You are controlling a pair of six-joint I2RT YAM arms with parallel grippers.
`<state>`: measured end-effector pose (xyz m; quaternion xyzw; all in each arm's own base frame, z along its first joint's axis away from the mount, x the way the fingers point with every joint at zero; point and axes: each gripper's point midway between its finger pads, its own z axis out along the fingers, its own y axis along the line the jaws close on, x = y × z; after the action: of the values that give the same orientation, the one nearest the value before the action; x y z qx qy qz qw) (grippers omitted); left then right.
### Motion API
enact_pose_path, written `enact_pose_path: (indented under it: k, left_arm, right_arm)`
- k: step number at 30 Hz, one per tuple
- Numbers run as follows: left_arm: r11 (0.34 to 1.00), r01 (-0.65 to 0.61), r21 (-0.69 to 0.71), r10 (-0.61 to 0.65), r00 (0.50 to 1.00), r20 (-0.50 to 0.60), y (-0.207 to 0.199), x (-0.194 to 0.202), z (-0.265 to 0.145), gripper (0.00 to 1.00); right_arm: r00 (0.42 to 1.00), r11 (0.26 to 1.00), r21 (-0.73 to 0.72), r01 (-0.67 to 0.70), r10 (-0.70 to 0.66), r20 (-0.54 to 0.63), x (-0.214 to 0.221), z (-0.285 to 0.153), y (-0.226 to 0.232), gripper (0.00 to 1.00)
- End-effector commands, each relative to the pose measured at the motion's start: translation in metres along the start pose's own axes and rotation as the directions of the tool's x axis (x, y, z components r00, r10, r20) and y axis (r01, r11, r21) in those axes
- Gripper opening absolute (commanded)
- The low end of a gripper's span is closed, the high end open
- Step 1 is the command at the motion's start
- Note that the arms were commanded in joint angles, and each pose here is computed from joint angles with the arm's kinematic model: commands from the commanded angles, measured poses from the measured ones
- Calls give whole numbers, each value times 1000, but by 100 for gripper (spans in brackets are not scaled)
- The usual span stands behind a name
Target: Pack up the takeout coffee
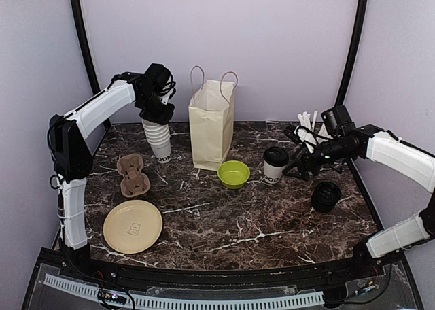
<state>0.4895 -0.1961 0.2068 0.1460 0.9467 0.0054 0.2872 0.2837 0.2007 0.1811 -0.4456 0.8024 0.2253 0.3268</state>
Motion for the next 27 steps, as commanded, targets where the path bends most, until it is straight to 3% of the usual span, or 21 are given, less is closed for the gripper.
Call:
enact_pose_path:
  k: [1,7,11,18,22,27]
  left_arm:
    - [1000,-11,-16,11,1000,-6,7,-1,-11,9]
    - [1000,-21,-9,21,1000,13,4,-8,-21,7]
    - [999,-31,-9,32,999,24,2,-11,-24,0]
    - [982,-139,-124,145,988,44,0,-16,-27,0]
    - [988,-134,-75,140,987,74,-14,-24,-43,0]
    - [986,-124,-113,135,987,92,-7,-30,-68,0]
  right_arm:
    - [1000,1000,2,10,-10,25,-6,1,-2,79]
    - [1000,1000,2,10,-10,25,-6,1,-2,79]
    - [1000,1000,3,9,-10,23,-5,1,-2,79]
    - [1000,1000,7,12,-12,20,-4,2,-3,79]
    - [1000,1000,7,12,-12,20,-4,2,-3,79]
    - [1000,1000,6,14,-14,25,-5,0,-1,79]
